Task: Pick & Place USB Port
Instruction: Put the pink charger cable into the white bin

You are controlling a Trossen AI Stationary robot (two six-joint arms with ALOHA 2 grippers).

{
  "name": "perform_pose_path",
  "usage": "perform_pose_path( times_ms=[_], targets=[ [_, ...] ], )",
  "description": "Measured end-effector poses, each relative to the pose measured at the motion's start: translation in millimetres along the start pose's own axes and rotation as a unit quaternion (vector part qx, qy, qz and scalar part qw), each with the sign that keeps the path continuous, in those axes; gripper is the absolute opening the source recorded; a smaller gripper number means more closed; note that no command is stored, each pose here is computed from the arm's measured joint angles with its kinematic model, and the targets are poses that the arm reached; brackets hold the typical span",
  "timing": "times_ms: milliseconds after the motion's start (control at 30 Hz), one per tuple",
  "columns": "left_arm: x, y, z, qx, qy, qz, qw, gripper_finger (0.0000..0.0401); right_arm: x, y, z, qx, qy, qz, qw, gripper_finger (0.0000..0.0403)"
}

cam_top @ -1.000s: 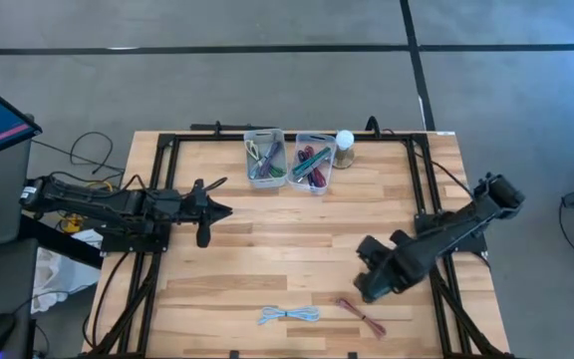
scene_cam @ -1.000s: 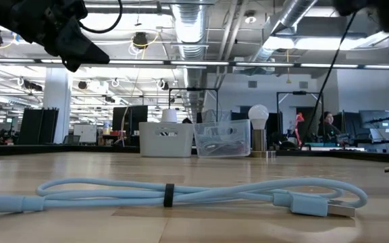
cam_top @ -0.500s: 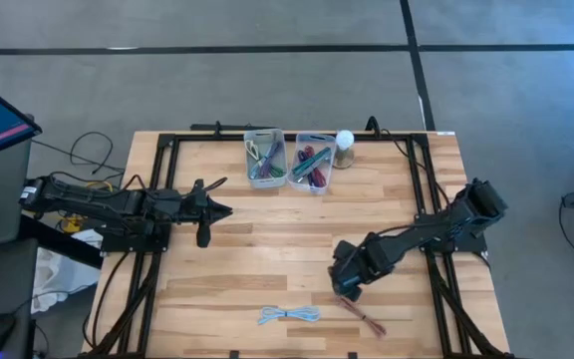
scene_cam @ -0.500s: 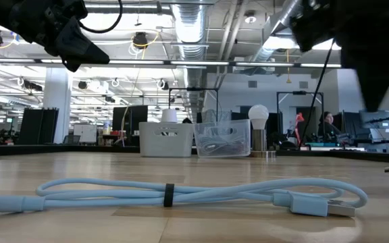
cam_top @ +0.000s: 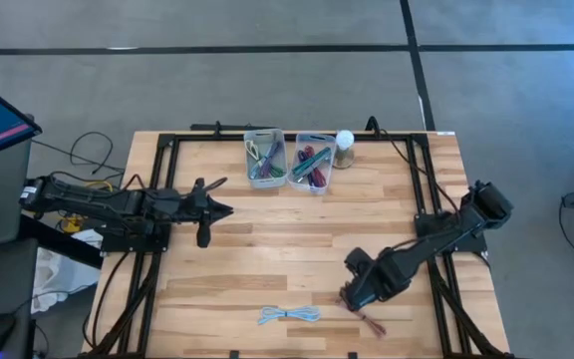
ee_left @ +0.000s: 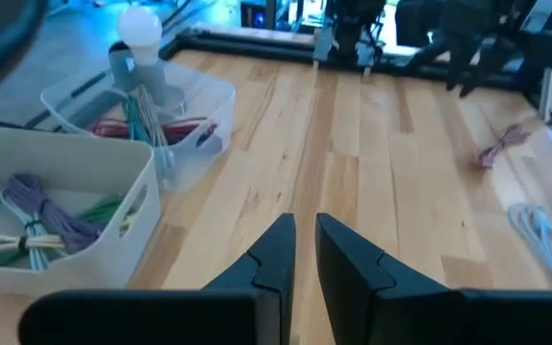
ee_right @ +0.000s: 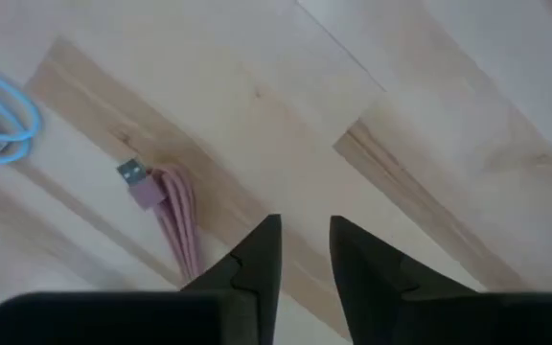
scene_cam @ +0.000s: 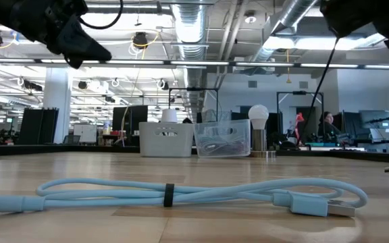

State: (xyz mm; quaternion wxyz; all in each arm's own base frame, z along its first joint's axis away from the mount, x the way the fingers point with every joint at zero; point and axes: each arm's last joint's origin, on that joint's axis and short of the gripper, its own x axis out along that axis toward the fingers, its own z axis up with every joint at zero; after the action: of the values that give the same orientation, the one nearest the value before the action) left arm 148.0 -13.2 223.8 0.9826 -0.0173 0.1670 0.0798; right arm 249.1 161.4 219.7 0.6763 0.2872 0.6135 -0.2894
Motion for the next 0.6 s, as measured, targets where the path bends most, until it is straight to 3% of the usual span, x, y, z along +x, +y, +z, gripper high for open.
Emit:
perform_pose_path(
  times_ms=[200,600],
  targets=[
    [0,0,5,0.0,-0.024,-0.003,1.0,0.0044,0,0,3,0.028,-0.013,-0.002,1.0,0.0087],
    [-2,-1,18,0.082,-0.09,0.0,0.993,0.0044,0,1,4,0.077,0.001,0.009,0.997,0.0087]
  ],
)
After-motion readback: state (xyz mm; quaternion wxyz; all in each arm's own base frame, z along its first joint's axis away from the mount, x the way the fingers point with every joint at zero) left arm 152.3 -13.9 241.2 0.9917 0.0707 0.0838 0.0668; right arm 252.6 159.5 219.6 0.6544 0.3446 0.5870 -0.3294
